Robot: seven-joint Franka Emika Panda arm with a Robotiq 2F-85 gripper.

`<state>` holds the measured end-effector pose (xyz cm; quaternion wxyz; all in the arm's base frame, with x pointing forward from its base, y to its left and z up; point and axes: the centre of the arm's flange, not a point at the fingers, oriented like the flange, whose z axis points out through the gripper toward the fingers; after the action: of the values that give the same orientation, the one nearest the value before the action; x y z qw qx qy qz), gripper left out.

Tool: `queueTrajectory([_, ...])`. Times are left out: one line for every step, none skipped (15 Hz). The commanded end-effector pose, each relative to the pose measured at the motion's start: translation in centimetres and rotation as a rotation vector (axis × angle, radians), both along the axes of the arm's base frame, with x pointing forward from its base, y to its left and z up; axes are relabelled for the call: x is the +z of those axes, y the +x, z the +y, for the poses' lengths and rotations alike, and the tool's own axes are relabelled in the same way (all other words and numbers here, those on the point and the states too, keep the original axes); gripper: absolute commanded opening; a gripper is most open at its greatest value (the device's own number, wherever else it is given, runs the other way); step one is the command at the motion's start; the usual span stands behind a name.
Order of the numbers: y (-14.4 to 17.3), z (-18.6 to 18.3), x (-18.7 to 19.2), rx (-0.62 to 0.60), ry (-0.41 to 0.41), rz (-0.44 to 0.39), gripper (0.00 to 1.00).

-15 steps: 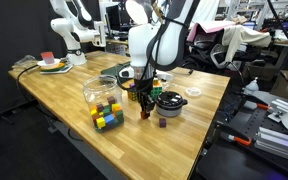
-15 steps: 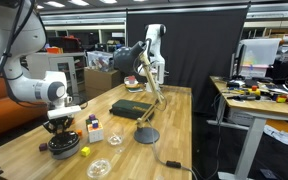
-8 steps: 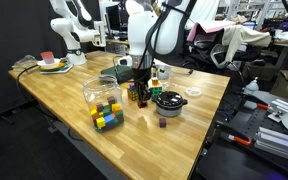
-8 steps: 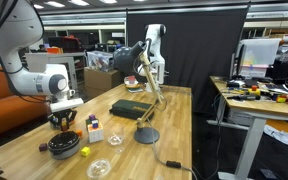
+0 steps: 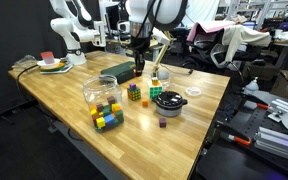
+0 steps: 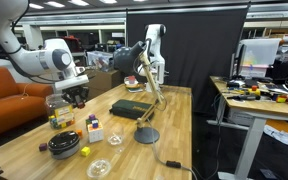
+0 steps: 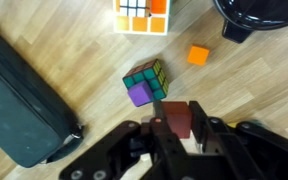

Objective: Pick up the small square box and put them on top of the big square box

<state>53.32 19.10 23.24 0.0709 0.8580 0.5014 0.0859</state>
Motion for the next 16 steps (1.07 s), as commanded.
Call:
queueTrajectory([1.0,-0.2,1.2,-0.097,-0.025,-0.028,0.07])
queueTrajectory([0.7,-0.6,1.1,-0.058,-0.003,-0.027,0.29])
queueTrajectory([0.9,-0.7,1.2,-0.074,-0.002,-0.031,0.29])
queueTrajectory([1.0,-0.6,1.2,-0.081,-0.002,-0.031,0.29])
queueTrajectory([0.9,-0.5,1.1,-0.084,-0.001,-0.030,0.29])
queueTrajectory([0.9,-0.4,1.1,-0.086,-0.001,-0.029,0.29])
queueTrajectory([0.9,-0.5,1.1,-0.087,-0.001,-0.029,0.29])
queueTrajectory([0.9,-0.5,1.1,-0.087,-0.002,-0.029,0.29])
queueTrajectory([0.7,-0.3,0.7,-0.101,-0.011,-0.030,0.07])
queueTrajectory([0.9,0.0,0.1,-0.115,-0.001,-0.028,0.07])
queueTrajectory([1.2,0.3,-0.3,-0.132,0.012,-0.016,0.07])
queueTrajectory([1.8,0.6,-0.9,-0.155,0.023,-0.003,0.07])
queueTrajectory([2.2,0.9,-1.4,-0.177,0.043,0.015,0.07])
queueTrajectory([2.9,1.1,-1.9,-0.205,0.044,0.016,0.07])
queueTrajectory([3.7,1.1,-2.2,-0.234,0.052,0.016,0.07])
queueTrajectory([4.4,1.0,-2.4,-0.267,0.063,0.014,0.07])
